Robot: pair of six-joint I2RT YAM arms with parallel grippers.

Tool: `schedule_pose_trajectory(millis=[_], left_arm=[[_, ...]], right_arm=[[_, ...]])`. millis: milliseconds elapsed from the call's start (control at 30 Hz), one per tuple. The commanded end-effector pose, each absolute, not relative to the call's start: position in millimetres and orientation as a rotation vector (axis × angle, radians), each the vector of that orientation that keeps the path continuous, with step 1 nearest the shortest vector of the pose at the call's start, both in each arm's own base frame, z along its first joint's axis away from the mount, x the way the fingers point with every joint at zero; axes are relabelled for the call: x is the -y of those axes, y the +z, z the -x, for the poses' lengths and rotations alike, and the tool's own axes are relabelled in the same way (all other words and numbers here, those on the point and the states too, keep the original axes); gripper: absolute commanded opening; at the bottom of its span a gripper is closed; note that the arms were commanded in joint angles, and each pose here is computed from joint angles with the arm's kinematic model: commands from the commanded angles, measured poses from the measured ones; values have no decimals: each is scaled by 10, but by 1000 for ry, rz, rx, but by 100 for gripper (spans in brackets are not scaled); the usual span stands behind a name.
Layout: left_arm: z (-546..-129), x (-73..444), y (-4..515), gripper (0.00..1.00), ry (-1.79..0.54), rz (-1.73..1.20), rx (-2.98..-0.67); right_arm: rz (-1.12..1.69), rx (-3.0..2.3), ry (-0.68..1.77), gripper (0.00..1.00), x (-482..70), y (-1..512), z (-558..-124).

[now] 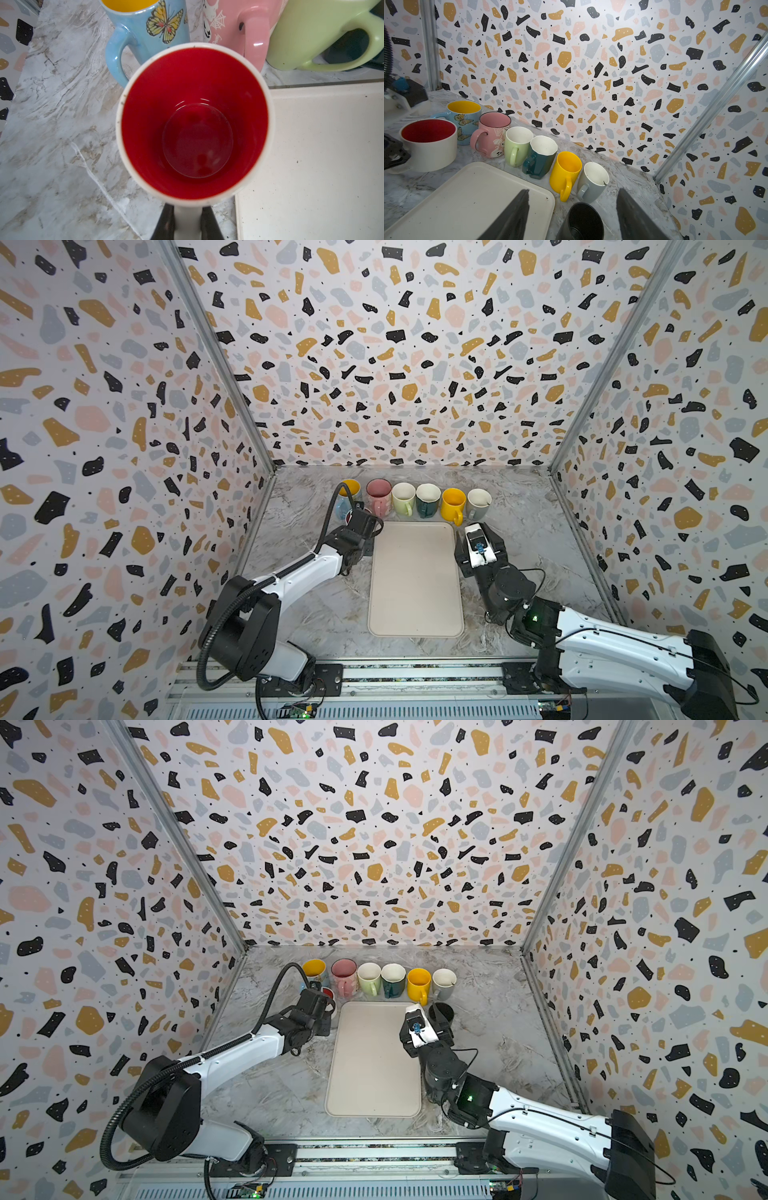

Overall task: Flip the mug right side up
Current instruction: 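Lower the white mug onto the table beside the blue mug and open the left gripper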

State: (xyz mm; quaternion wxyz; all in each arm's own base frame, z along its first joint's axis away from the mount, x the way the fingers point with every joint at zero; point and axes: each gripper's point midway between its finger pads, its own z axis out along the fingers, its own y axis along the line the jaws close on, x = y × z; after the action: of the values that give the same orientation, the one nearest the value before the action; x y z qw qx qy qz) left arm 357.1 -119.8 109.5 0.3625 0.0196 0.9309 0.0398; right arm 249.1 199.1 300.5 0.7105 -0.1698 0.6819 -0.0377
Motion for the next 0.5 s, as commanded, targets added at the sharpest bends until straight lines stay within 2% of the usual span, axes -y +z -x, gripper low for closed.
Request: schedule_pose_trajectory(millis=[0,467], left_arm=[[-3761,1182,1281,0,74,38,-2281],[-3757,1127,1088,0,79,54,-2301]], right_arm=[[339,-1517,-48,68,-1934,3036,-2483],[305,-1539,-3,71,-1885,3003,-2500]])
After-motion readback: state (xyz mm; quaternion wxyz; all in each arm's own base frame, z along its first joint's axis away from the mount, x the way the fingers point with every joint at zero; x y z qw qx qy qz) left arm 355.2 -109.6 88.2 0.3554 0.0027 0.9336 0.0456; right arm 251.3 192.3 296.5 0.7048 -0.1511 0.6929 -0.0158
